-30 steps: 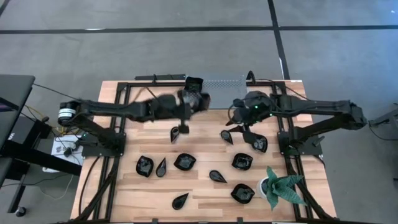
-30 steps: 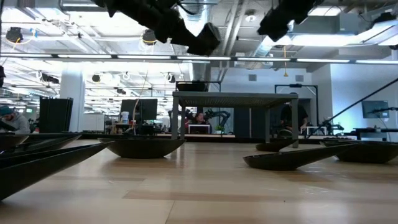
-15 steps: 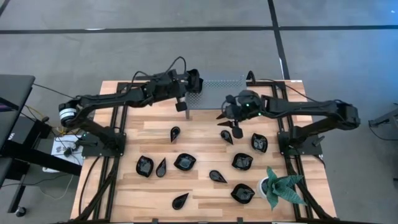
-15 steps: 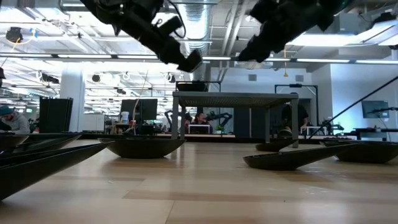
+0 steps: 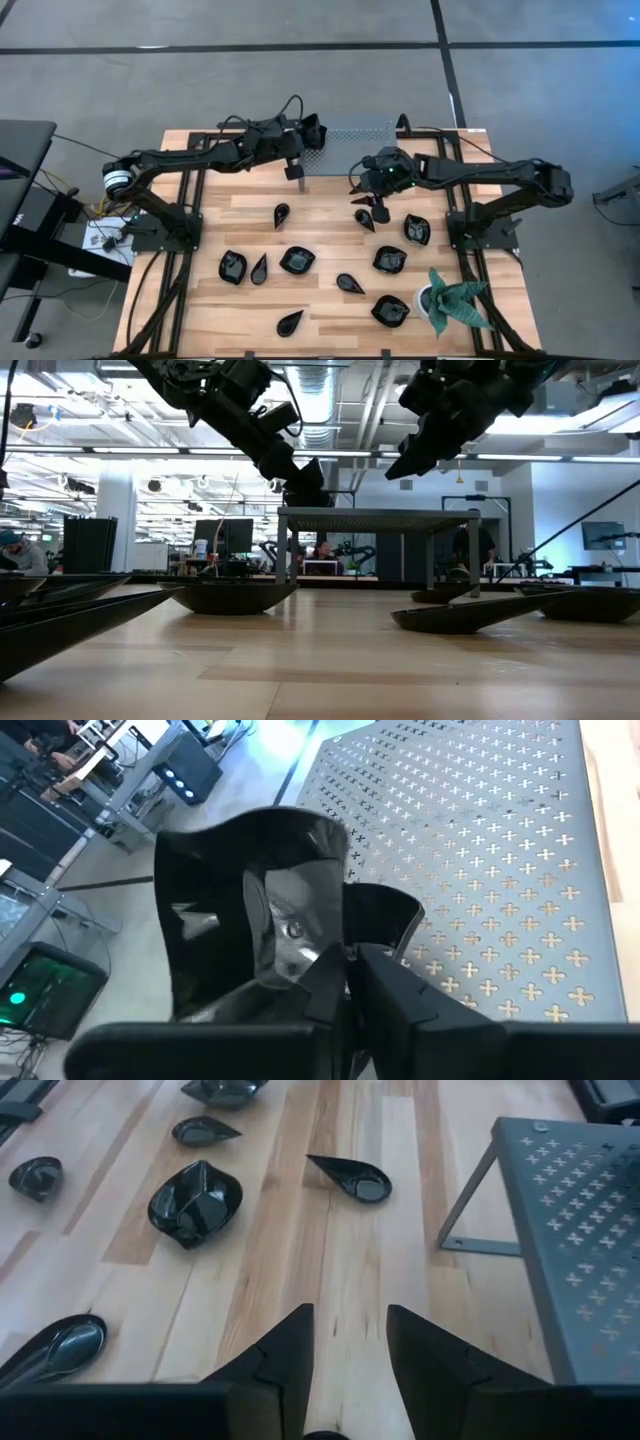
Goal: Pick & Place Mini shaped plates
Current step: Stack the distorted square plate on top of the distorted plate on the shelf, then put the drop-shaped plate on the shelf
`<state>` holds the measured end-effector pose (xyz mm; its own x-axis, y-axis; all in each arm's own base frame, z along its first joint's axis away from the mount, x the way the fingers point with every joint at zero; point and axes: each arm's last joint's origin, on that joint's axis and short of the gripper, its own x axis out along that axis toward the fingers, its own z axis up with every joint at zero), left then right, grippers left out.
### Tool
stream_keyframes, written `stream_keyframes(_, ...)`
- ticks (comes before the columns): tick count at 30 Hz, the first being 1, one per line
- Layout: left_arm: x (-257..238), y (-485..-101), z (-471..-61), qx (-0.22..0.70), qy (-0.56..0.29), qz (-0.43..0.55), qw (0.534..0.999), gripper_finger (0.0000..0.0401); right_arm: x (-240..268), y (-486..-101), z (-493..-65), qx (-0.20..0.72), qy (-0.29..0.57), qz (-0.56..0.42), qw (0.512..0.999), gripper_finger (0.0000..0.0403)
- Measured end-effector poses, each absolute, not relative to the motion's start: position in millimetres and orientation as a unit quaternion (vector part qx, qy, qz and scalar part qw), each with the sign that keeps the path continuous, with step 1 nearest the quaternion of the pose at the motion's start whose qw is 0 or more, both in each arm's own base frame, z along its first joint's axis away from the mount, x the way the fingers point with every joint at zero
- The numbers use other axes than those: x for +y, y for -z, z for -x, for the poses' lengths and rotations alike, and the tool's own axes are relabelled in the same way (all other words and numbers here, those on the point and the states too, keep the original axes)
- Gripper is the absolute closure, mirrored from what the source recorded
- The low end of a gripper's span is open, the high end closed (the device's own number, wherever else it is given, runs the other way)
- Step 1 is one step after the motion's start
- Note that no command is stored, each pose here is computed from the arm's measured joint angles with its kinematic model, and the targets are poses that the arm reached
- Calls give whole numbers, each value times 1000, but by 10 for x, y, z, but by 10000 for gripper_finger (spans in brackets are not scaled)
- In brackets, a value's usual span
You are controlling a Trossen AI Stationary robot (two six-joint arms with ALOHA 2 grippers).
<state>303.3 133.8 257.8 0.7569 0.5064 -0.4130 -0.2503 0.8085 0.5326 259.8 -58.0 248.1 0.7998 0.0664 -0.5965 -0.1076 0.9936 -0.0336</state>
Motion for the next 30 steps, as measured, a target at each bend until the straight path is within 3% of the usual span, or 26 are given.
stream_keyframes(18, 1197, -2554, -3105, 281, -180, -255, 908, 281, -368, -2460, -2618, 325, -84, 38, 941, 280)
stream_keyframes(30, 201, -2564, -3312, 249, -102, -272, 924, 281, -345, -2400, -2661, 335, -90, 37, 937, 280)
